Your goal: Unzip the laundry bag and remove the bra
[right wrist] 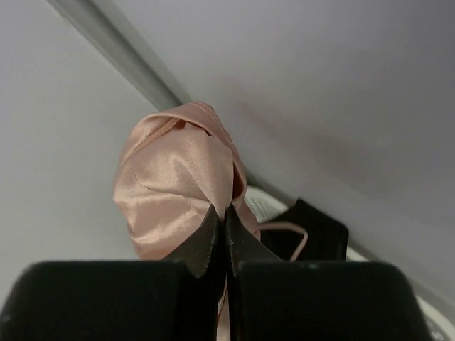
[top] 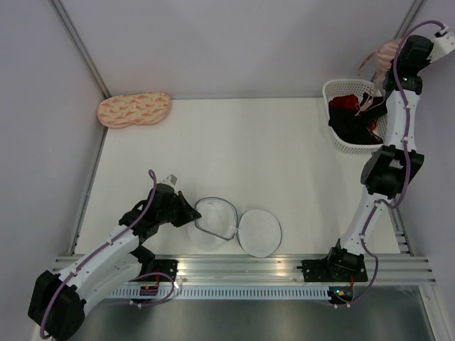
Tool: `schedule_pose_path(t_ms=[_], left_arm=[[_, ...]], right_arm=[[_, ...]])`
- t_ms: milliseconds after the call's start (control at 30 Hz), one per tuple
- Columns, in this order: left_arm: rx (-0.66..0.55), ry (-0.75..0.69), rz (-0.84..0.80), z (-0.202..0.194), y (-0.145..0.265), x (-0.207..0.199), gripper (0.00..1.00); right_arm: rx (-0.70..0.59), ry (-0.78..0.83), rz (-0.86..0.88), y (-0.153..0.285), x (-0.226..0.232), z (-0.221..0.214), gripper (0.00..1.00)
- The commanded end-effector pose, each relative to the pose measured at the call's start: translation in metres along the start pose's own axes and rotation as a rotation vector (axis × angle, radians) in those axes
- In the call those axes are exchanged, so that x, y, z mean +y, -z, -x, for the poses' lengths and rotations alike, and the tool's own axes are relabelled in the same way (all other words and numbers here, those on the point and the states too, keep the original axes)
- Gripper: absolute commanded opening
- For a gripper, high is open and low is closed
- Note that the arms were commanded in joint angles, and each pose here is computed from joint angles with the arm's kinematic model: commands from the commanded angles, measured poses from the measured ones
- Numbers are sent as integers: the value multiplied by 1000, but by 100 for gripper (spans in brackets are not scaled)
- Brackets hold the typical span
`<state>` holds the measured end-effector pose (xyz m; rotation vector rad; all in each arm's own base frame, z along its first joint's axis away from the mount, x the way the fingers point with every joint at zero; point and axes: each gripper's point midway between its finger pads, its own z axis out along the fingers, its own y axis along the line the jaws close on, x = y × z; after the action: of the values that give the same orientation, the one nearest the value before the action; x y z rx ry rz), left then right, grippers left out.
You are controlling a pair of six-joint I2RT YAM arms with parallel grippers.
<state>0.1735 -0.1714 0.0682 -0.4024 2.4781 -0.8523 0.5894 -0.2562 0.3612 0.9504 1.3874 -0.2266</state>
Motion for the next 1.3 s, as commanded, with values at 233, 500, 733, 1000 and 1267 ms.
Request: schedule_pose_path(t_ms=[233,500,733,1000,1267], left_arm=[[-18,40,-34,6,-5,-10,2],[-38,45,-70,10,-1,-18,2],[-64,52,-120,11,8,-24,2],[-91,57,-173,10,18,-28,2],[-71,52,-198,0,19,-23,2]], right_arm=[[472,80,-99,5,-59,-186,5],[450,108,45,50,-16,-138,89],[400,218,123,167,18,-98,98],[561,169,336,362,-2,-166,98],[884,224,532,514,-71,-256,98]])
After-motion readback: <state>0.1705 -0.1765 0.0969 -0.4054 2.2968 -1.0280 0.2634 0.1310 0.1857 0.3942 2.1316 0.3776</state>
